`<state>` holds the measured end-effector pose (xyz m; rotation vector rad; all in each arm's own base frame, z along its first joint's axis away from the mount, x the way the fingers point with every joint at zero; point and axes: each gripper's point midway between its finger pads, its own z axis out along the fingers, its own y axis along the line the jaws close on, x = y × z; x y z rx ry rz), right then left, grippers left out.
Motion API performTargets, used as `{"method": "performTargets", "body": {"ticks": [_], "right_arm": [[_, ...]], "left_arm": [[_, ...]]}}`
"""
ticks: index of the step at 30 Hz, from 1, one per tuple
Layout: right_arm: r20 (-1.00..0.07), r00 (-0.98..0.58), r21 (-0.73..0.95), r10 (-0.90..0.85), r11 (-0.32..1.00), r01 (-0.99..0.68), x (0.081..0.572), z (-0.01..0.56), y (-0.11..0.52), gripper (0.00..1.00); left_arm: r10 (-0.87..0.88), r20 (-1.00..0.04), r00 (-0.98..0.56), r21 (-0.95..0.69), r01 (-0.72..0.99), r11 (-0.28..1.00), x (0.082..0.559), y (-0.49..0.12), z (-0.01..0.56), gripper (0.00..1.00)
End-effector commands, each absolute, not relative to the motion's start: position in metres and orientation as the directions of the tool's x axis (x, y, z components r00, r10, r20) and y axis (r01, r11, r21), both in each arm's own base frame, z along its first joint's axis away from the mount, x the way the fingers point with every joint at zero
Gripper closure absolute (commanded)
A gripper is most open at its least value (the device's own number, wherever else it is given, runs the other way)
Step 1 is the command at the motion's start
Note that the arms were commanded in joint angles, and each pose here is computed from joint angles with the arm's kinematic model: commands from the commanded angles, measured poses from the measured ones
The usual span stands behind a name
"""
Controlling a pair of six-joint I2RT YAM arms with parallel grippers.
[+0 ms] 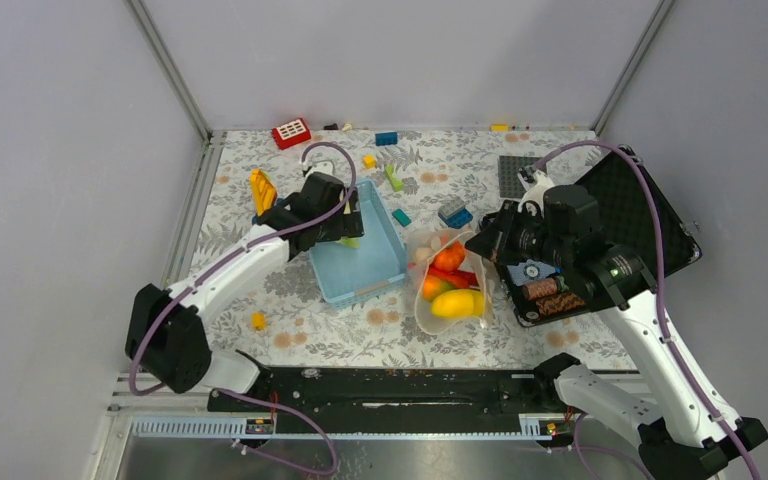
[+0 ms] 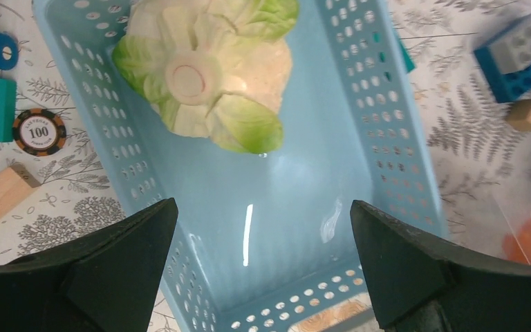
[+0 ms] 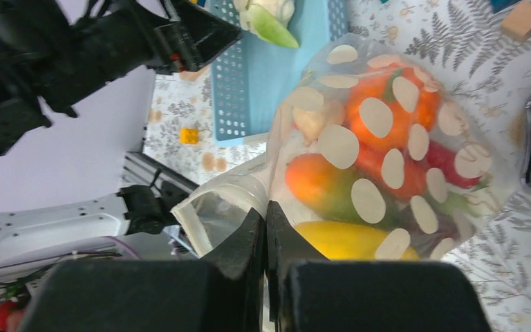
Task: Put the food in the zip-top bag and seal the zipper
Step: Pick up the fake vegetable from the bin.
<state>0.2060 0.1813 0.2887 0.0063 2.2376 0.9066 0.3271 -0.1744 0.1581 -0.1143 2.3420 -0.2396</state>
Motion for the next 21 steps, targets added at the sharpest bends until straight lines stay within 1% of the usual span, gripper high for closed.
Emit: {"method": "performTargets", "body": {"ticks": [1, 4, 9, 14, 16, 21], "right_arm": [[-0.556, -0.762, 0.719, 0.332, 0.652, -0.24, 0.204, 0.312, 0.198, 1.0], [-0.556, -0.756, 0.699, 0.344, 0.685, -0.203, 0.212, 0.302, 0.193, 1.0], [-0.556, -0.745, 0.585, 0.369, 0.81, -0.035, 0.234, 0.254, 0.168, 1.0], [-0.531, -0.768, 0.475, 0.358, 0.876, 0.08, 0.244, 0.212, 0.151, 1.0], [-0.538, -0.763, 0.446, 0.358, 0.889, 0.102, 0.248, 0.206, 0.145, 1.0], [-0.598, -0.714, 0.377, 0.365, 0.914, 0.151, 0.255, 0.211, 0.125, 0.99]], "left_arm": [[-0.137, -0.71, -0.69, -0.155, -0.037, 0.987, 0.351, -0.166, 0.162, 0.01], [-0.129, -0.697, -0.705, -0.145, -0.038, 0.989, 0.363, -0.168, 0.153, 0.01], [-0.12, -0.678, -0.726, -0.119, -0.054, 0.991, 0.383, -0.169, 0.134, 0.01], [-0.094, -0.676, -0.731, -0.076, -0.057, 0.995, 0.4, -0.17, 0.121, 0.01], [-0.08, -0.671, -0.737, -0.072, -0.044, 0.996, 0.403, -0.173, 0.119, 0.01], [-0.068, -0.673, -0.737, -0.049, -0.047, 0.998, 0.411, -0.173, 0.112, 0.01]]}}
